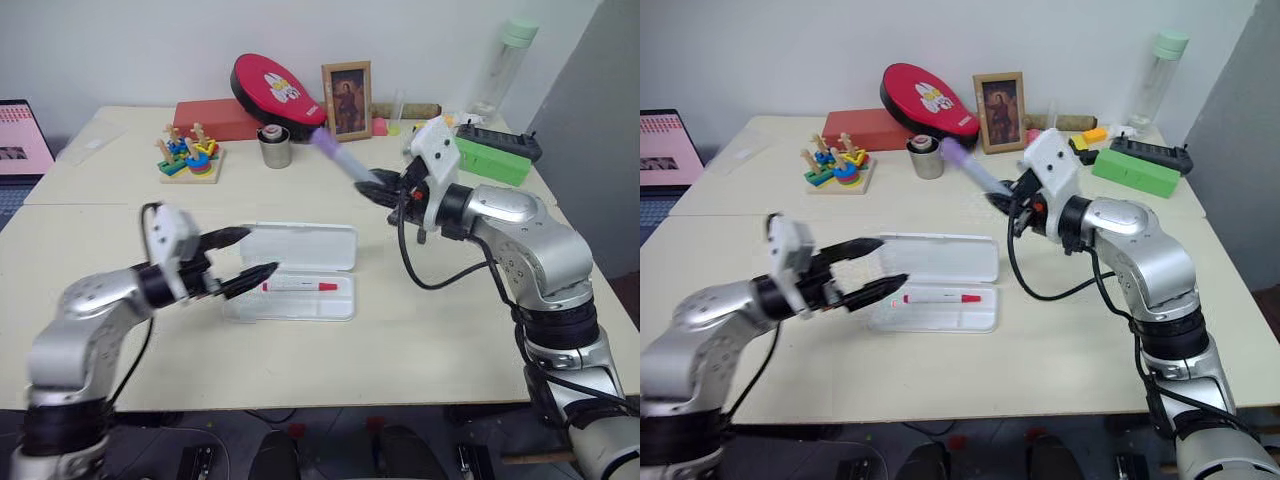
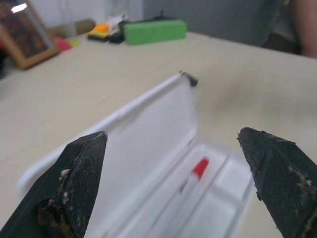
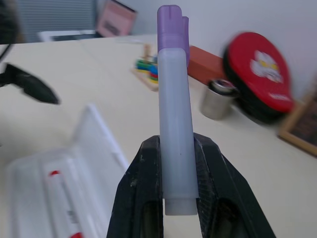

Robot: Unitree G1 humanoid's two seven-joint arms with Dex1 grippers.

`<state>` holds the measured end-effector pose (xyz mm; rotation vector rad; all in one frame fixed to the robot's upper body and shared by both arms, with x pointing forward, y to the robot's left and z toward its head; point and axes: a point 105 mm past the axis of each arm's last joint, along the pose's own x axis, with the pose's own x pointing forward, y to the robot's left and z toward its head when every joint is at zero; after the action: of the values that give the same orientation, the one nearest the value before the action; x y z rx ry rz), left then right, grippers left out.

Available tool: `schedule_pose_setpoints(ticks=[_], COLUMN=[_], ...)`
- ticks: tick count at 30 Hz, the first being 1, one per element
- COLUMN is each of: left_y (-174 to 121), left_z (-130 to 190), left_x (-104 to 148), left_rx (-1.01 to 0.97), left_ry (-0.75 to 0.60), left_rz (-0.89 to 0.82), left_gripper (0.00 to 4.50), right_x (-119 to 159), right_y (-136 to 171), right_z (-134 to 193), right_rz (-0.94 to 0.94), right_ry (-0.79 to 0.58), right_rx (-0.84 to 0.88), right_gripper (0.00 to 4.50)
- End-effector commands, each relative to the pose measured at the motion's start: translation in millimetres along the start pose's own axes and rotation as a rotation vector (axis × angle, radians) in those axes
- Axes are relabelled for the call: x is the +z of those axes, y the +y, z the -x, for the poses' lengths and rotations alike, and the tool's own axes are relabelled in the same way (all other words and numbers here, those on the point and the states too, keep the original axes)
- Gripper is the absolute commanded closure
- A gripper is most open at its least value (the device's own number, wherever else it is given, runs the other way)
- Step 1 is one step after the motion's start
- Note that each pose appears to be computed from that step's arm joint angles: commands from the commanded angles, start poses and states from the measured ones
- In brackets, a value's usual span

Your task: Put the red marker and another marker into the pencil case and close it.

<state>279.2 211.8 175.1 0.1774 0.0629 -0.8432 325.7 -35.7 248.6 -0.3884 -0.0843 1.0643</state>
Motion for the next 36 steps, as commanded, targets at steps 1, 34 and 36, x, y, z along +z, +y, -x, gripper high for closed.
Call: schedule_pose_setpoints(ticks=[1, 34, 36], left_y=[-6.1, -22.9, -22.5], left_z=[29.3, 49.8, 47.7], left_x=[4.1, -4.1, -3.1], left_rx=[0.030, 0.142, 0.137], left_ry=[0.024, 0.061, 0.056], left_rz=[-0.021, 0.046, 0.043], left_gripper=[0.00, 0.00, 0.00], right_x=[-10.4, -85.2, -74.2], right_y=[38.3, 77.9, 74.0], right_z=[-14.3, -76.0, -72.1], right_rz=[0.055, 0.073, 0.059], right_ry=[0.068, 0.275, 0.238], right_rx=[0.204, 0.364, 0.359], right_gripper=[4.04, 1.28, 0.73])
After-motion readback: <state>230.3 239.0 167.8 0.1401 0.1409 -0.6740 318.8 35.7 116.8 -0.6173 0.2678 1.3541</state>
